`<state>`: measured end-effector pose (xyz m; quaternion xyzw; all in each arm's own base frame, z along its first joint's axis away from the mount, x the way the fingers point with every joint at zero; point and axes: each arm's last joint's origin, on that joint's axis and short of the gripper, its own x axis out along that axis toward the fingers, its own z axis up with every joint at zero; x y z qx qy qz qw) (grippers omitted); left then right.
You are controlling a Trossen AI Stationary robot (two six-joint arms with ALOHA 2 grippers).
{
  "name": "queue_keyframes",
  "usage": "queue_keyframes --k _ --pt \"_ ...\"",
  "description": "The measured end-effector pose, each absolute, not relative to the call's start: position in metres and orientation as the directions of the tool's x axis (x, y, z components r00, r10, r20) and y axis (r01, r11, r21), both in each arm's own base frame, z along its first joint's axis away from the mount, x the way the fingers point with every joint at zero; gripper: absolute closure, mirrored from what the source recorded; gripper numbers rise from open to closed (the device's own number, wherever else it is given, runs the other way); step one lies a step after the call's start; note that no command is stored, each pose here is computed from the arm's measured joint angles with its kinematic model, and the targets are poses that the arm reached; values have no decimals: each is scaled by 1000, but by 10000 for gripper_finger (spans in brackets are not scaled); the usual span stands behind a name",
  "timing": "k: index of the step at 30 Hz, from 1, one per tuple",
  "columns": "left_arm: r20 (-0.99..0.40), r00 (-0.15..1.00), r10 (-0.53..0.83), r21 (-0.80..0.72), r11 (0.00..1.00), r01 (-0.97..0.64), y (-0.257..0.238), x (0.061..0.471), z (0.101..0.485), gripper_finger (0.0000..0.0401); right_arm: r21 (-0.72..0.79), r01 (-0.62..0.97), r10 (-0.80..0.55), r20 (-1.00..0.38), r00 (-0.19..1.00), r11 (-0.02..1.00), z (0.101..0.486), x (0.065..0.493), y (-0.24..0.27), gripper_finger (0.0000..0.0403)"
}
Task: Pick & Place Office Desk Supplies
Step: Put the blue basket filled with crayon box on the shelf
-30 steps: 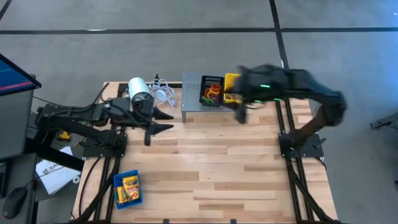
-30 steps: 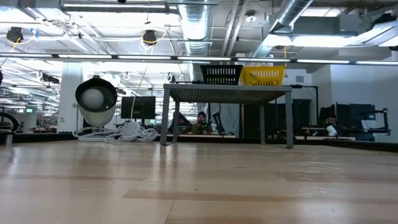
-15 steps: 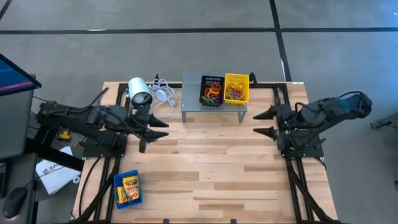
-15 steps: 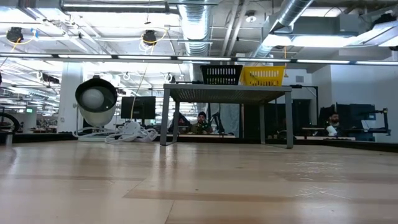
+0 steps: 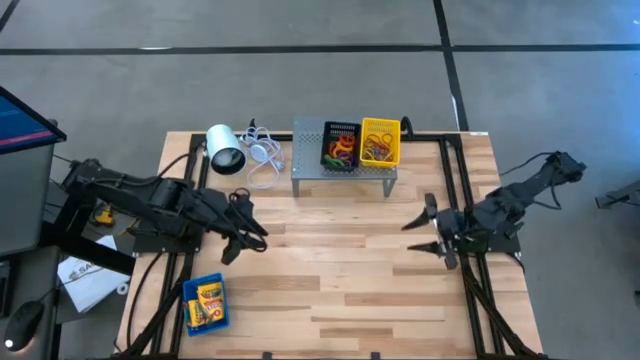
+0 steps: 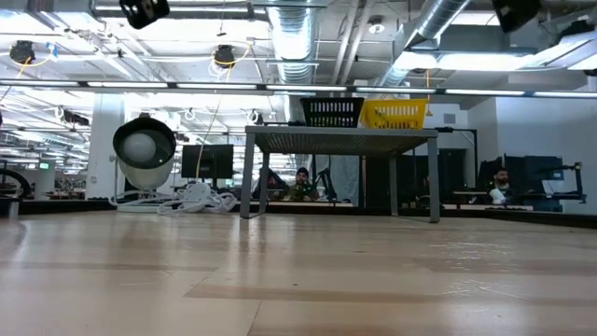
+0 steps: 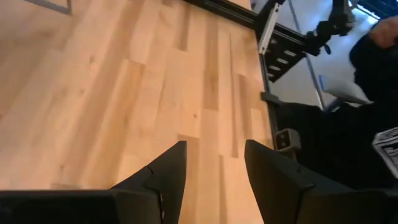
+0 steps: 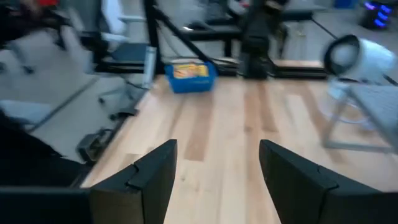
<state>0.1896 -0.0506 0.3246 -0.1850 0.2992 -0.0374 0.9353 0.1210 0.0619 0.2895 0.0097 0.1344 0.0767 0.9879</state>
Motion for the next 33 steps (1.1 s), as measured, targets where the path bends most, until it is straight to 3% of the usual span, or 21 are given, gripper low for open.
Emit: queue_keyframes --k 5,11,18,24,30,33 --pt "-561 790 -247 -460 886 -49 -60 184 324 248 37 -222 224 -224 948 974 259 114 66 180" --pt "-695 646 -314 -525 837 -157 -80 175 308 288 80 -207 221 -251 942 975 237 108 63 180" --pt "-720 509 -472 -643 730 -233 -118 177 294 316 178 -170 215 -272 938 969 232 109 63 180" --pt "-787 362 -499 -611 710 -350 -154 182 269 319 207 -163 216 -266 939 965 233 109 63 180" --pt "-879 110 -464 -449 726 -521 -173 183 233 320 184 -145 188 -247 951 972 235 110 63 180" --pt "-899 54 -434 -379 712 -591 -176 187 220 320 180 -142 184 -244 952 973 235 110 63 180"
